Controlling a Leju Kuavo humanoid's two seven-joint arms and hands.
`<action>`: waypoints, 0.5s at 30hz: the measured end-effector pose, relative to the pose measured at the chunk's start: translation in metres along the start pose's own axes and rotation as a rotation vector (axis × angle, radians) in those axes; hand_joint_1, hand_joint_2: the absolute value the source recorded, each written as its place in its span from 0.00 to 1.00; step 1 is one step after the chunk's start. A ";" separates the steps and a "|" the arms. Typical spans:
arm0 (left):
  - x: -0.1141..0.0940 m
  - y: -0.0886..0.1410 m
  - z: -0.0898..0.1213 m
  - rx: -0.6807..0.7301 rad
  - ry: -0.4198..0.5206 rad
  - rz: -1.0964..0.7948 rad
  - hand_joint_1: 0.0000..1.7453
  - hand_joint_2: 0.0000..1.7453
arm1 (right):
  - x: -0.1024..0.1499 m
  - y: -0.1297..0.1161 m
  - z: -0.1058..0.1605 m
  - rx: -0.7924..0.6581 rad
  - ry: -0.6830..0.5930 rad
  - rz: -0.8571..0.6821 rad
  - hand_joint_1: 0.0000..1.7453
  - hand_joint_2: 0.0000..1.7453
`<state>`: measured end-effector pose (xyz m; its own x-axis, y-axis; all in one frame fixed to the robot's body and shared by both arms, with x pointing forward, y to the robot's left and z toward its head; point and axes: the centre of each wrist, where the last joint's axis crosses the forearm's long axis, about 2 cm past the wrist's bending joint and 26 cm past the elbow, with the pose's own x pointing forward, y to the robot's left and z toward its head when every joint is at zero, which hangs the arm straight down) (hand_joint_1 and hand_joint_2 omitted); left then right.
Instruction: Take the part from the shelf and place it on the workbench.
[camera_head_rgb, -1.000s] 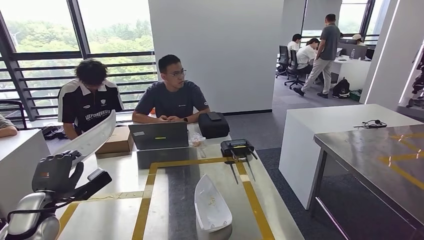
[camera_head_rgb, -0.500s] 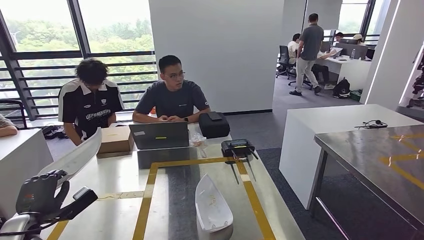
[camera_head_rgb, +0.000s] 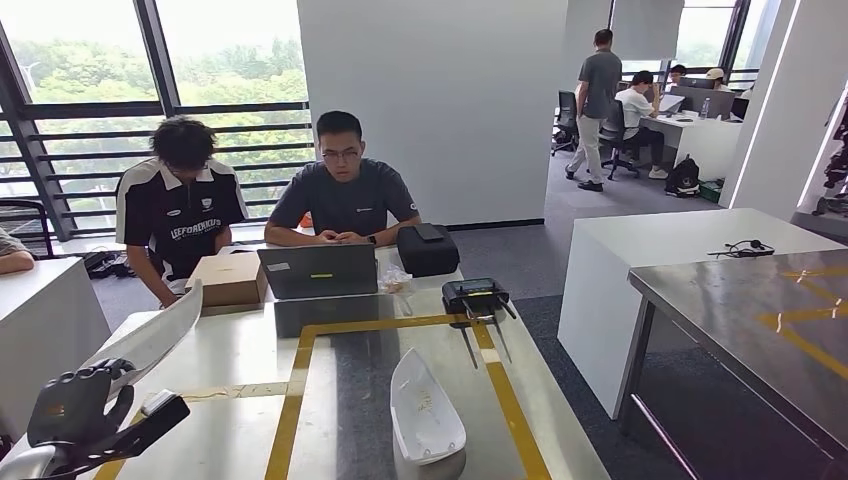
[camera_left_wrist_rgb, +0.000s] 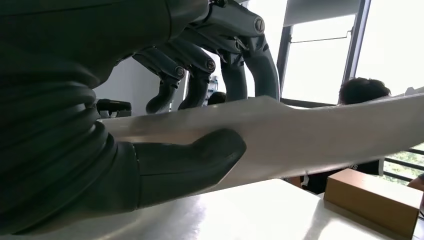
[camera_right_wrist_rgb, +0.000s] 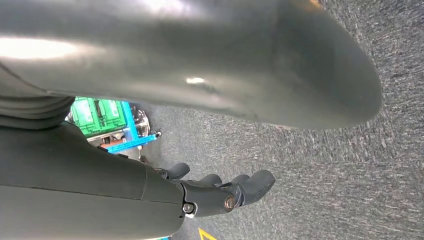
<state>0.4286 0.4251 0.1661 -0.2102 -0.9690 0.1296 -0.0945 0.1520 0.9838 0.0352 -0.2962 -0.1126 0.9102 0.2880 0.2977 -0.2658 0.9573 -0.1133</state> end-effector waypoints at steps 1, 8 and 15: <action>-0.001 -0.001 0.001 -0.001 0.003 0.004 0.00 0.50 | 0.000 0.000 0.000 0.000 0.000 0.001 0.00 0.00; -0.005 -0.010 0.011 0.004 0.035 -0.022 0.00 0.00 | -0.001 0.000 0.000 0.001 0.002 0.006 0.00 0.00; -0.003 -0.012 0.011 0.008 0.030 -0.048 0.00 0.00 | -0.001 0.000 0.000 0.001 0.002 0.007 0.00 0.00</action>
<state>0.4200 0.4278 0.1527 -0.1761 -0.9806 0.0857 -0.1119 0.1065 0.9880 0.0344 -0.2962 -0.1126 0.9089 0.2943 0.2954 -0.2722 0.9554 -0.1141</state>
